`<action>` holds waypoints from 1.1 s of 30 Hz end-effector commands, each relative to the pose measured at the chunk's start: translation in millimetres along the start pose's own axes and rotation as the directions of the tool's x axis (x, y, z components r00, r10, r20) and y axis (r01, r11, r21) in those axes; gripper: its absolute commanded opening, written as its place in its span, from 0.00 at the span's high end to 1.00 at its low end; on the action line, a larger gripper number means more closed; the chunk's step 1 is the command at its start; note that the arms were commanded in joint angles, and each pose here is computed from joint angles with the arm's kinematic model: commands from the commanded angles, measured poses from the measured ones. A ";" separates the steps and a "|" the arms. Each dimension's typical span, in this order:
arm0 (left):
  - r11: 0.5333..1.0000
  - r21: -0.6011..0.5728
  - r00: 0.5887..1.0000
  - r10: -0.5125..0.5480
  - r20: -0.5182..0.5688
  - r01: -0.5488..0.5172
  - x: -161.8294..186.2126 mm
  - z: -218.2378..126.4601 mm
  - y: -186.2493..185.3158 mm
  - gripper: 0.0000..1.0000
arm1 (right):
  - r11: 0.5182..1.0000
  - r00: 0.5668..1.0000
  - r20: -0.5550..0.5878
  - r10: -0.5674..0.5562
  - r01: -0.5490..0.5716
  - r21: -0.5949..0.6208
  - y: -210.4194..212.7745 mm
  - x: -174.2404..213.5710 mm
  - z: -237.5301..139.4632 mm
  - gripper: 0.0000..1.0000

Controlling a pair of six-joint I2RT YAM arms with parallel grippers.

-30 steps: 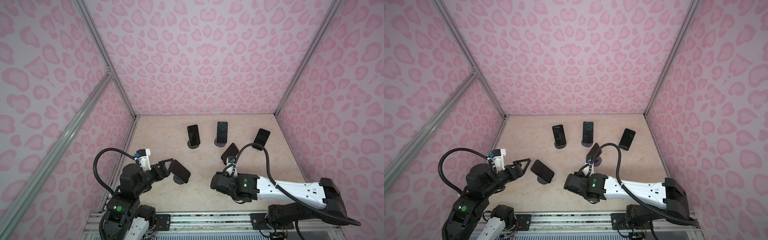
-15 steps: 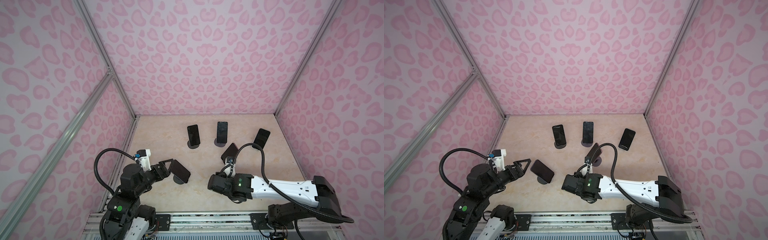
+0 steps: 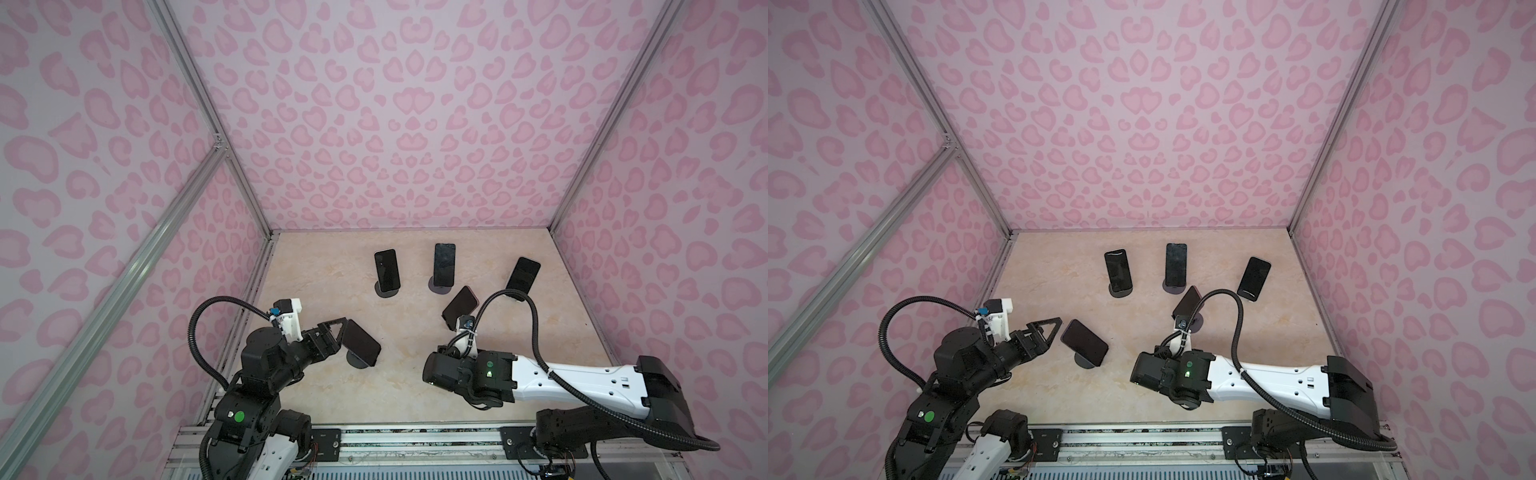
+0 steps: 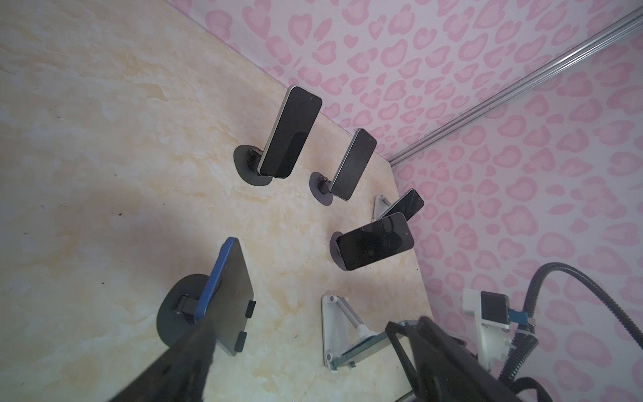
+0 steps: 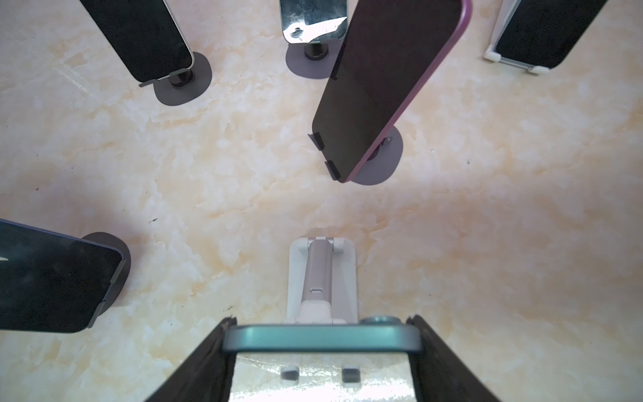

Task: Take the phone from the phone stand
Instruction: 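Lower the right gripper around the teal phone's top edge and close it, then lift the teal phone up off the white stand with the right gripper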

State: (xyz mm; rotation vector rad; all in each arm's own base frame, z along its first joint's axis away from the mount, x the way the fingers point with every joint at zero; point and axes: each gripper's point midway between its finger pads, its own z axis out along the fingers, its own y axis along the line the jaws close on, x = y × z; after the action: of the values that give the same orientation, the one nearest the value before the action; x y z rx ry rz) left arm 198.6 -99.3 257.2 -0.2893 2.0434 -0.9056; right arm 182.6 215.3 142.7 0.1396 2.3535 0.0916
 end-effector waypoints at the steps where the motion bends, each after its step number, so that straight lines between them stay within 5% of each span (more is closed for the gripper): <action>1: 1.000 -0.001 1.000 0.007 0.012 -0.007 -3.5 -0.6 -1.4 0.09 | 1.000 0.999 0.035 -0.004 0.005 -0.021 1.0 -6.1 -1.9 0.29; 33: 0.999 0.046 1.000 -0.004 0.021 0.003 -20.4 -0.7 -22.7 0.09 | 0.990 0.991 0.082 -0.110 0.117 -0.077 -16.4 -41.0 -43.2 0.32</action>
State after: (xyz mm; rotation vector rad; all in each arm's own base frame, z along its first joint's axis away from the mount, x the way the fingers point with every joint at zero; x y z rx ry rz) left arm 205.2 -101.7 271.2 -0.2995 2.0475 -0.9177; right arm 176.1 199.8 193.5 -0.0162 2.3089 0.1618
